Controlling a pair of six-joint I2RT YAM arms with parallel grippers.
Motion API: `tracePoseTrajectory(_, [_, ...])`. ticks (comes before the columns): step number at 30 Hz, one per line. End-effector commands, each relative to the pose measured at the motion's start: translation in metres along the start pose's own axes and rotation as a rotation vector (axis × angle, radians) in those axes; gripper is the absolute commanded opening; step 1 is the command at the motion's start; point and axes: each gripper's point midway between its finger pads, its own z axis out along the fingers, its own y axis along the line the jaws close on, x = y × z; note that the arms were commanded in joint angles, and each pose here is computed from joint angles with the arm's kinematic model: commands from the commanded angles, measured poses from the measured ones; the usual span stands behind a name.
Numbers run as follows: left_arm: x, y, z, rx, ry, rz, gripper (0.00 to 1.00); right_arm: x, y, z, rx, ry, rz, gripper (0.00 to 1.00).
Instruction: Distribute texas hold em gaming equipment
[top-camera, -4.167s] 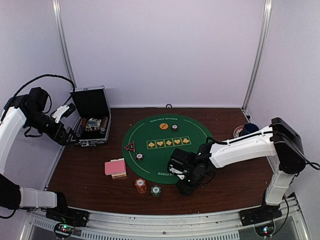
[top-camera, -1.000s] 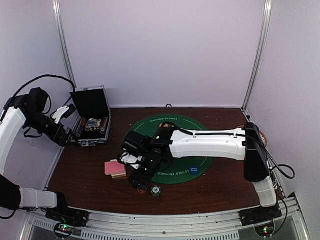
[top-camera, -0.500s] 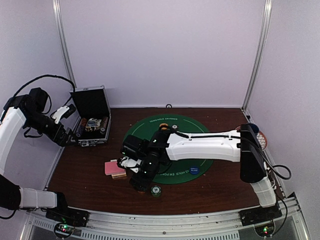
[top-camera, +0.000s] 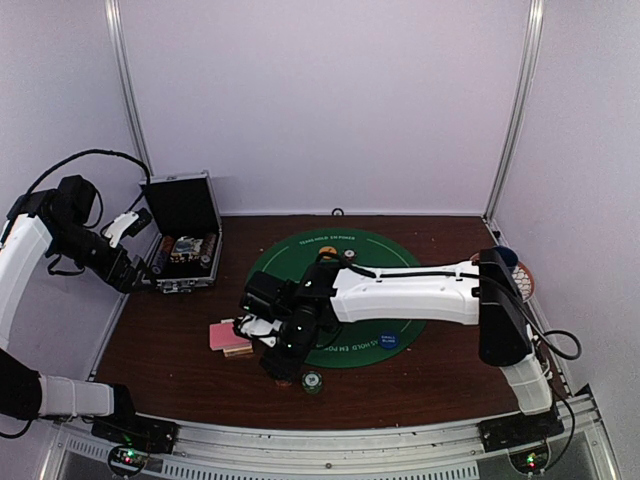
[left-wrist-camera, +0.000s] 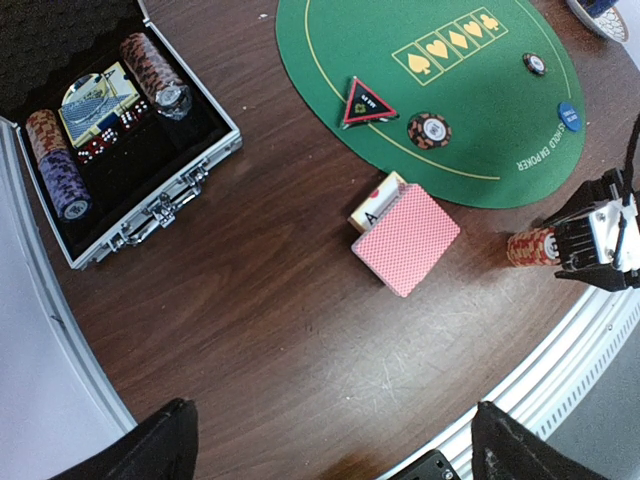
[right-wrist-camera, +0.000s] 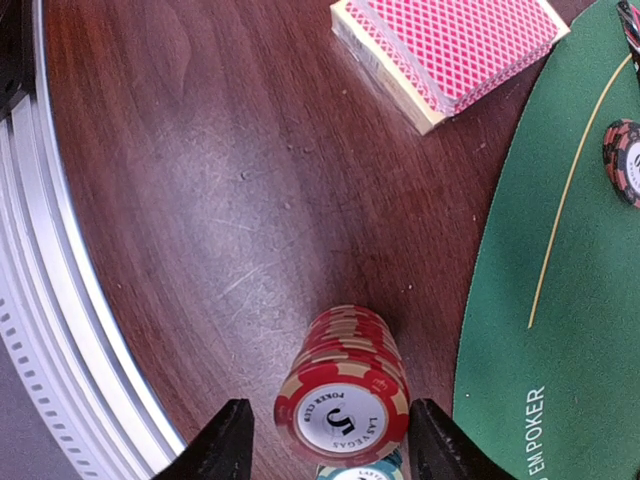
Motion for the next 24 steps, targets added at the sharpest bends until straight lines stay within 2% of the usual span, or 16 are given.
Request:
tracePoseTrajectory(1, [-0.0058,-0.0001,-0.0078,-0.015,-0.03,0.02,0.98,-0.0034,0.0025,0.0066,-0.001,-0.007,-0.002,0.53])
tracePoseTrajectory(5, [-0.0052,0.0002,-0.0082,-0.019,-0.029,0.02,0.98,-0.0036,0.003,0.0074,-0.004,-0.007,-0.003,0.49])
tracePoseTrajectory(12, [-0.0055,-0.0004,-0.009,-0.02,-0.032,0.021,0.97,-0.0023,0.003,0.0102,-0.004,0.0,-0.003,0.52])
tracePoseTrajectory(24, [-0.0066,0.0001,-0.0095,-0.021,-0.034,0.021,0.98,0.0,0.0014,0.0122,0.003,0.007,-0.002,0.51])
